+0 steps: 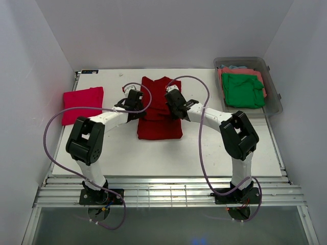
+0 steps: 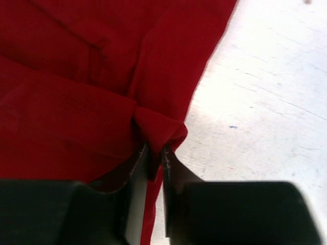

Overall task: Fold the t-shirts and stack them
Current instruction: Fold the tshirt

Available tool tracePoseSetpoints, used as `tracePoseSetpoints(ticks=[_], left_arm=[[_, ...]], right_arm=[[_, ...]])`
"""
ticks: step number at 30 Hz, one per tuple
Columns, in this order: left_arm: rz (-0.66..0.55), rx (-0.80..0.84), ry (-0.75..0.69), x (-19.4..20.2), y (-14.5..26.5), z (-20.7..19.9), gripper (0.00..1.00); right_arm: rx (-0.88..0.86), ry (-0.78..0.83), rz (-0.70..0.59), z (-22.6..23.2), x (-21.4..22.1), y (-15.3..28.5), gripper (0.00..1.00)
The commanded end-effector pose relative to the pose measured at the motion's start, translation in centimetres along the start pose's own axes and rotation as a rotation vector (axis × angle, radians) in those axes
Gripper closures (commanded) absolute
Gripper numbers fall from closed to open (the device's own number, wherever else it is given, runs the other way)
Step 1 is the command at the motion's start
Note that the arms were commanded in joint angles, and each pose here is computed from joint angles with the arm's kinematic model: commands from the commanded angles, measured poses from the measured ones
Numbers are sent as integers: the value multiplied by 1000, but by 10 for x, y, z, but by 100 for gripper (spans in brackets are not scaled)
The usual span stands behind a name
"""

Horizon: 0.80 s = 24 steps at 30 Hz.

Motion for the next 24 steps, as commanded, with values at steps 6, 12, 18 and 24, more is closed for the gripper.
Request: tracePoseSetpoints(ticks=[6, 12, 18, 24], left_arm=[[-277, 13, 85, -76, 59, -14, 4], [-213, 227, 75, -32, 92, -43, 8], [11, 334, 55, 45, 74, -60, 100], [100, 344, 26, 76, 55, -63, 100]], right_arm=[[57, -37, -223, -32, -58, 65, 54], [-215, -47, -226, -6, -41, 75, 53], [-437, -70, -127, 26, -18, 51, 90], [-529, -68, -72, 44, -14, 28, 92]])
Point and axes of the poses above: each gripper's point midway between its finger pads, its own y axis back along the fingers, its own z axis along the line the jaws close on, x = y × z, the point moved 7 cm from there along y, back along the fingers, and after that the axes turned 3 degrees about y, right-handed, at the moved point
